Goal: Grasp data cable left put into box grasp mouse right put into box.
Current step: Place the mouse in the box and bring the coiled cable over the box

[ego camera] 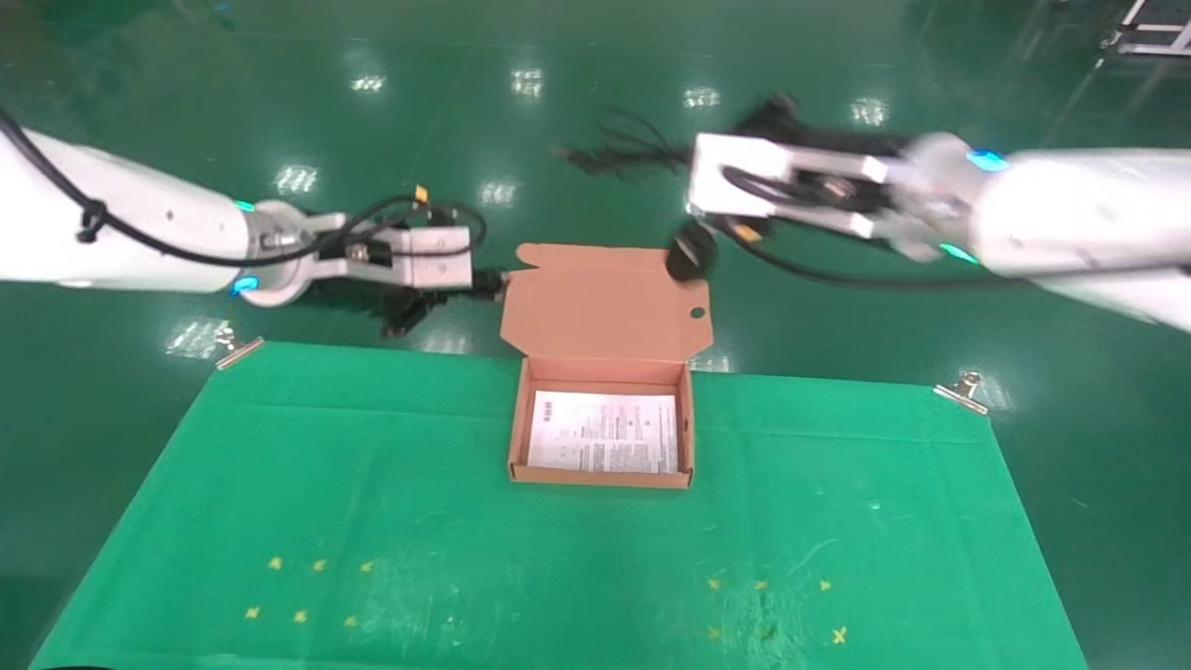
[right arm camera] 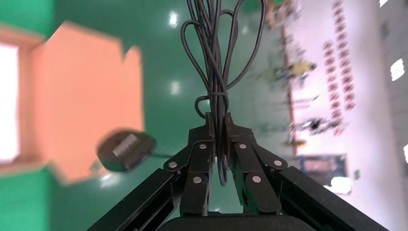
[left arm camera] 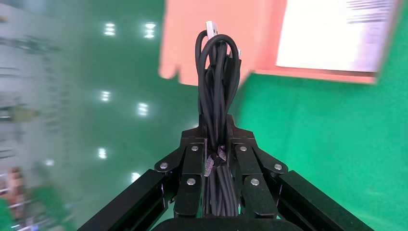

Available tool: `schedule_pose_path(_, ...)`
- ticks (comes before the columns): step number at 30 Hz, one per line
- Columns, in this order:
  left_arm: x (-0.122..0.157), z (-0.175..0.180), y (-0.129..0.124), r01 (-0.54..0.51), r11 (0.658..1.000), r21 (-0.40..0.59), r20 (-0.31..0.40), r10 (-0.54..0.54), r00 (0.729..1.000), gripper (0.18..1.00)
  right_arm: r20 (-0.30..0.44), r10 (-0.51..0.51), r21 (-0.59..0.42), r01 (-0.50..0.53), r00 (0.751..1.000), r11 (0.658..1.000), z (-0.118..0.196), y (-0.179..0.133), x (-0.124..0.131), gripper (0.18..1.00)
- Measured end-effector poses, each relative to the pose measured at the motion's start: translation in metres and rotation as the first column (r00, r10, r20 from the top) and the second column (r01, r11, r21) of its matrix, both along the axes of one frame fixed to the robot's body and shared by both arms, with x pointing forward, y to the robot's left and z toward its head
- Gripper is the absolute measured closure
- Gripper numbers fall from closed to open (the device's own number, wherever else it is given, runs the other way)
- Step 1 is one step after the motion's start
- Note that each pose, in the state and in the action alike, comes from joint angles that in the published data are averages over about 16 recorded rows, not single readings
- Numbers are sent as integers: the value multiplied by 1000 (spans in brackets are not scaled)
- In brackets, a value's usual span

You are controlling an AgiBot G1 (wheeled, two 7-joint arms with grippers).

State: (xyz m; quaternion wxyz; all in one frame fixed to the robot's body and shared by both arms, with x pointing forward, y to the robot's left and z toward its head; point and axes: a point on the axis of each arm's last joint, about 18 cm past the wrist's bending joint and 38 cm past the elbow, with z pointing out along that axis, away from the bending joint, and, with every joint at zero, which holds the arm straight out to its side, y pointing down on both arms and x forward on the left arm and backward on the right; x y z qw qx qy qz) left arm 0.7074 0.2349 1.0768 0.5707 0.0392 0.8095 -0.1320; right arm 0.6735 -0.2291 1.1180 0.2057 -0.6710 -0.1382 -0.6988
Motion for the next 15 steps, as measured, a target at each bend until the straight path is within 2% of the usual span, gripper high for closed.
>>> schedule_pose_path(7, 2, 31, -12, -11, 1000, -16, 86, 13, 996, 939, 48, 61, 13, -62, 997, 998, 29, 40, 14, 969)
schedule_pose_path(15, 3, 45, -15, -23, 999, -32, 121, 27, 992, 940, 40, 97, 5, -97, 994, 995, 34, 64, 25, 969)
